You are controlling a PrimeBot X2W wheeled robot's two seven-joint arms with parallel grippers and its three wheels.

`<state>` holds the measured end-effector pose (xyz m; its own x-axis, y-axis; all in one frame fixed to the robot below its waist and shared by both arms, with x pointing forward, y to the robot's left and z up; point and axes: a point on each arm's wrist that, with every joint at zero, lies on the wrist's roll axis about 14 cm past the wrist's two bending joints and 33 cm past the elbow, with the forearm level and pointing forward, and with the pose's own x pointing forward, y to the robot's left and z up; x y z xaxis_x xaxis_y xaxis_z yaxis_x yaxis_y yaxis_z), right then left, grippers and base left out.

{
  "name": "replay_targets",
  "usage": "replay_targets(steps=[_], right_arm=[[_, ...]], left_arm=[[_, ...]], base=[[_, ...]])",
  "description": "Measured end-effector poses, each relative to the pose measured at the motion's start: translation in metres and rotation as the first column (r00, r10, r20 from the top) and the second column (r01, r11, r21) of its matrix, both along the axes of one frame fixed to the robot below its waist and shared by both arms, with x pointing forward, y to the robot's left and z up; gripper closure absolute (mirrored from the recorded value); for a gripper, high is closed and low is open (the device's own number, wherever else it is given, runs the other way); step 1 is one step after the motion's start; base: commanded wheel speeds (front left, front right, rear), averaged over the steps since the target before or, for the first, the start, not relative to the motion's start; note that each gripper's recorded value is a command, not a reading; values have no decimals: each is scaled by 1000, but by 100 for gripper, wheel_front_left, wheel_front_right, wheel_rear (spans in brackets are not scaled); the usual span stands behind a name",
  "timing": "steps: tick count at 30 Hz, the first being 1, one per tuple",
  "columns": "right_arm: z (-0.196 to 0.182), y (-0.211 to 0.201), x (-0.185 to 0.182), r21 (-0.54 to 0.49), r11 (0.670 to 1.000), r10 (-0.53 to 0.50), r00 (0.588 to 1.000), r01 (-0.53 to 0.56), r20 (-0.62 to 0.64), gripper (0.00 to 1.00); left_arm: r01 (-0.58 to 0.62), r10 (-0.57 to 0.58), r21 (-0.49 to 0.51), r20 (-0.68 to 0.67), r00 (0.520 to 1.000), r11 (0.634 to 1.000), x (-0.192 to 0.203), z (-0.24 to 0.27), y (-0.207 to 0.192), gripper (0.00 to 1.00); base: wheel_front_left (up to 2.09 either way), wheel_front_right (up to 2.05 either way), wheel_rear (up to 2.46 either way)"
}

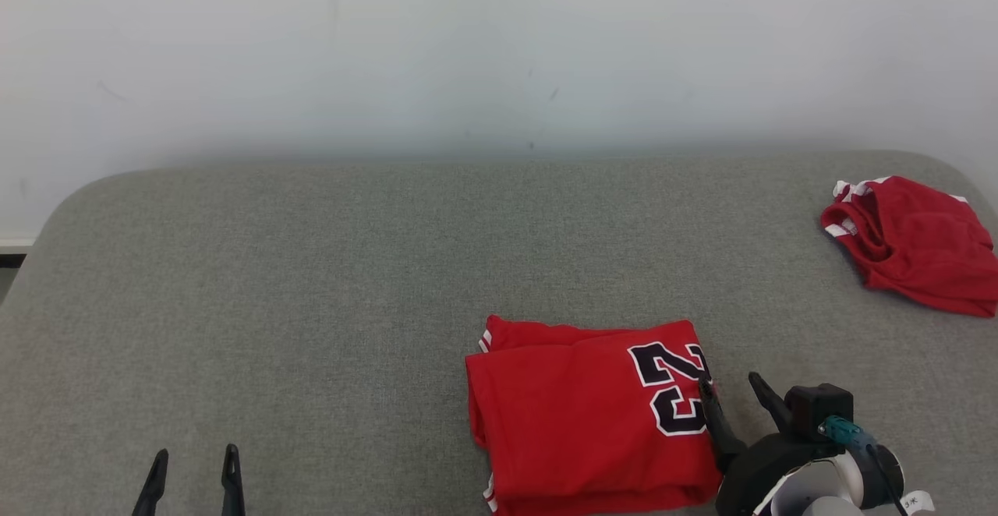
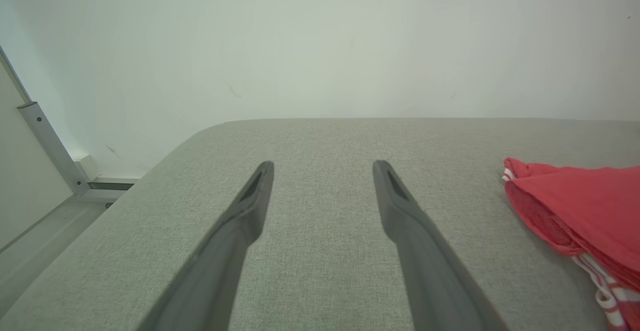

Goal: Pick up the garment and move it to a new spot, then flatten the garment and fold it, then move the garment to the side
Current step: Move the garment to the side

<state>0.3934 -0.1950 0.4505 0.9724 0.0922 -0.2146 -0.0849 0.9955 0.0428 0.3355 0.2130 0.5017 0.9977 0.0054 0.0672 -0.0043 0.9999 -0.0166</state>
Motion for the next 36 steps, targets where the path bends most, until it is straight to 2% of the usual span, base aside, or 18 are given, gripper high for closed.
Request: replay_targets(steps=[16,17,19,26,30,36], right_arm=[[-61,11,-3,31,1000,5,975,2,-224,0],[-62,13,-2,36,999,7,973,2,-229,36],[-64,17,-1,44,999,14,972,-4,-234,100],[-55,22,12,43,999,34,981,-26,-193,100],[-23,21,45,15,998,56,994,-55,-90,100],[8,13,81,-40,996,79,997,-79,-4,100]], left_arm=[[-10,10,-4,-12,1000,1000,6,-4,2,0],[-12,11,-4,-13,1000,1000,6,-4,3,0],[-14,14,-5,-13,1000,1000,6,-4,3,0],[-24,23,-10,-24,999,1000,9,-8,5,0],[-20,20,-22,-27,999,1000,18,-9,2,0],[2,-3,-32,-31,1000,999,33,-12,-7,0]], base=[[0,0,0],[0,0,0],[0,0,0],[0,0,0],[0,0,0],[0,0,0]])
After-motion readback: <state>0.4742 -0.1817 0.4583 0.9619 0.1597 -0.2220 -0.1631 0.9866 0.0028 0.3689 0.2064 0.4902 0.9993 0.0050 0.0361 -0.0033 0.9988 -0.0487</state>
